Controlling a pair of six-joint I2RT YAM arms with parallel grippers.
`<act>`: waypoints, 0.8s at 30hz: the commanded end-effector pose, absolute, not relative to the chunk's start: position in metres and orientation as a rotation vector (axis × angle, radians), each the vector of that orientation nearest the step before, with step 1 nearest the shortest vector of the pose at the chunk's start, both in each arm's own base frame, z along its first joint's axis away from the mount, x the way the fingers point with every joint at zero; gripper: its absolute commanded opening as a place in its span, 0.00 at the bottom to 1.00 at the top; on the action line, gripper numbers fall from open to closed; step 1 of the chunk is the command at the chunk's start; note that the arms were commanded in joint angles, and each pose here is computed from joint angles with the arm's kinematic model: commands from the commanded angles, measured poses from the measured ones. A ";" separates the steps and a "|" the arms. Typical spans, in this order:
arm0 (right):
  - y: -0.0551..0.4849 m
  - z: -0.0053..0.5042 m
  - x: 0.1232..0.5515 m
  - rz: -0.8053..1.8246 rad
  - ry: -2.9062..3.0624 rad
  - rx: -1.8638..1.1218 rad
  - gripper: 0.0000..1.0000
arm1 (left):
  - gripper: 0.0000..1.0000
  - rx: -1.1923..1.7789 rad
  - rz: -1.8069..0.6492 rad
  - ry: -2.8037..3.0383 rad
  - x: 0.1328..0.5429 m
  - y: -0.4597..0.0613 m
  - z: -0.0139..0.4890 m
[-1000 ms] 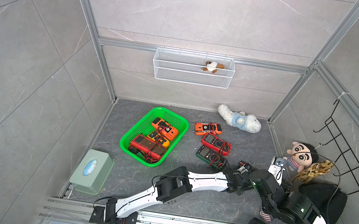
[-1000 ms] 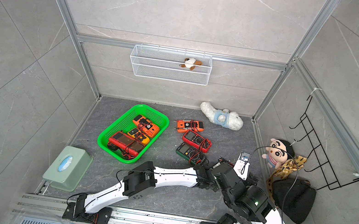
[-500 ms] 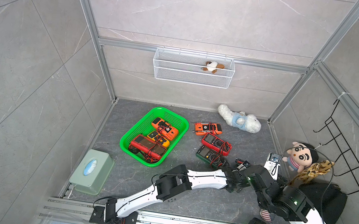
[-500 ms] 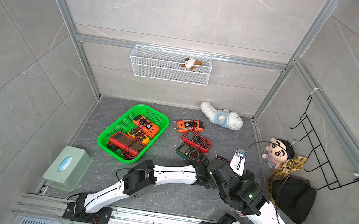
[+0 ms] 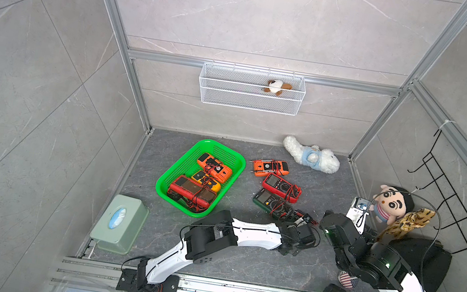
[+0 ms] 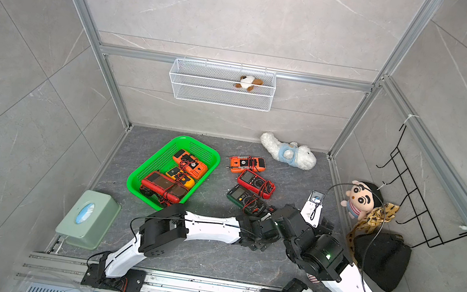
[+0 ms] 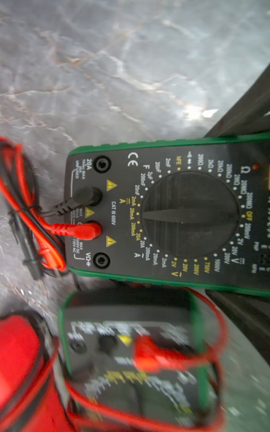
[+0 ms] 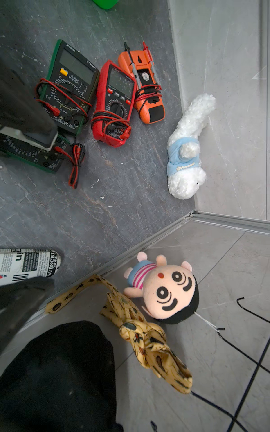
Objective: Put the multimeter into the basket
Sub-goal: Pick up the multimeter from the center of the board.
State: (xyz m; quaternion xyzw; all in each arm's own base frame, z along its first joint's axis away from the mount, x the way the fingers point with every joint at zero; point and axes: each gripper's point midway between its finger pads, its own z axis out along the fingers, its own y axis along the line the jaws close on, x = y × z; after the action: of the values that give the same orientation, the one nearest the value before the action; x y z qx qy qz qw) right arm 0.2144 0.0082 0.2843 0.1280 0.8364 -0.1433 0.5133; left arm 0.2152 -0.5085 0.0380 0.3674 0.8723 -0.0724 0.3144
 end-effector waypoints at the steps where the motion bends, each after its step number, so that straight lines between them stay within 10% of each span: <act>1: 0.008 0.303 0.221 -0.344 1.942 0.326 1.00 | 0.00 0.835 -0.314 2.151 0.226 -0.519 0.122; 24: 0.097 0.320 0.279 -0.079 2.030 0.061 1.00 | 0.00 0.044 -0.117 1.991 0.312 -0.363 0.237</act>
State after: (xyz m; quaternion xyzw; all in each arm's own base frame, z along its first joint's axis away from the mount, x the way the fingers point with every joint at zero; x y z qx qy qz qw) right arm 0.2685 0.0771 0.3149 0.0468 0.8446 -0.0752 0.5281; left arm 0.2923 -0.3950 0.1852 0.1183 0.8614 -0.0363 0.4927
